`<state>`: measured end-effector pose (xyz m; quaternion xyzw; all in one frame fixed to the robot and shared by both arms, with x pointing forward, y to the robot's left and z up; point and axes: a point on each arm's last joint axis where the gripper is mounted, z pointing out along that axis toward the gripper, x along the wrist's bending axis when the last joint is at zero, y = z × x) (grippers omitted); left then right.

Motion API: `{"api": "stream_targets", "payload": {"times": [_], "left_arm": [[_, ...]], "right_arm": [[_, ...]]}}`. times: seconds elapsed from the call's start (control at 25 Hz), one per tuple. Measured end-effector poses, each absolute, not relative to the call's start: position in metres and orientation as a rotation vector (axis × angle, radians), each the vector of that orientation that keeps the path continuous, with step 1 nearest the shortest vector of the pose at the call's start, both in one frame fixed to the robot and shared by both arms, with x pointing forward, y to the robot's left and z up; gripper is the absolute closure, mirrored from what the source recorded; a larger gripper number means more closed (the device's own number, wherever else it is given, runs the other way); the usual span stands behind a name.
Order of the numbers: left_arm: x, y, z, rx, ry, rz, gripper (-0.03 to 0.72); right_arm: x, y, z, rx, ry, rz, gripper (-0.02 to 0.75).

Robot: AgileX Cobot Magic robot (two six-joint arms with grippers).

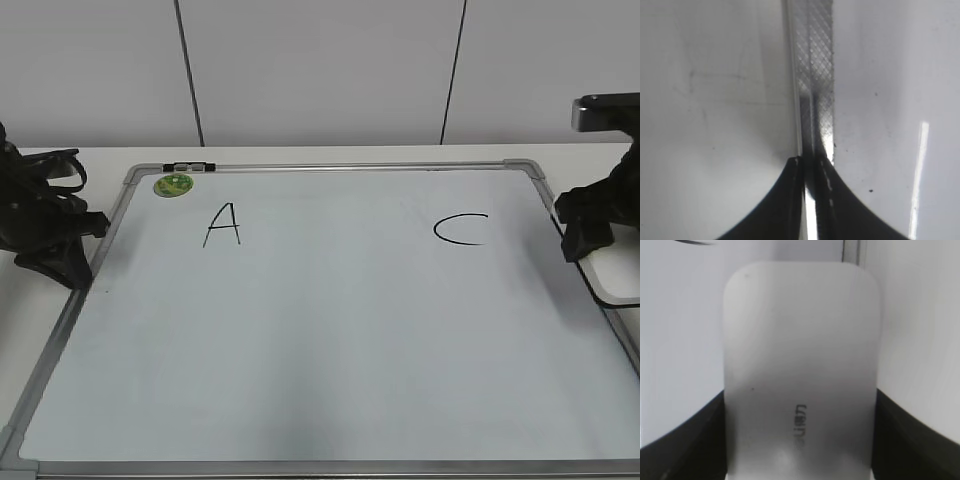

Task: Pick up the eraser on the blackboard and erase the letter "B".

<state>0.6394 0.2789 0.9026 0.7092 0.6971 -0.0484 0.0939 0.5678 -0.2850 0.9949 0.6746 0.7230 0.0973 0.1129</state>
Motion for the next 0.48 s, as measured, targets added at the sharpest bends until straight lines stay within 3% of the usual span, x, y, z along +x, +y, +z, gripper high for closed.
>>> {"api": "stream_targets", "payload": {"times": [0.48], "left_arm": [[0.639, 0.279, 0.903, 2.104, 2.068, -0.144, 0.662]], "right_arm": [[0.611, -0.283, 0.954, 1.951, 2.16, 0.269, 0.182]]}}
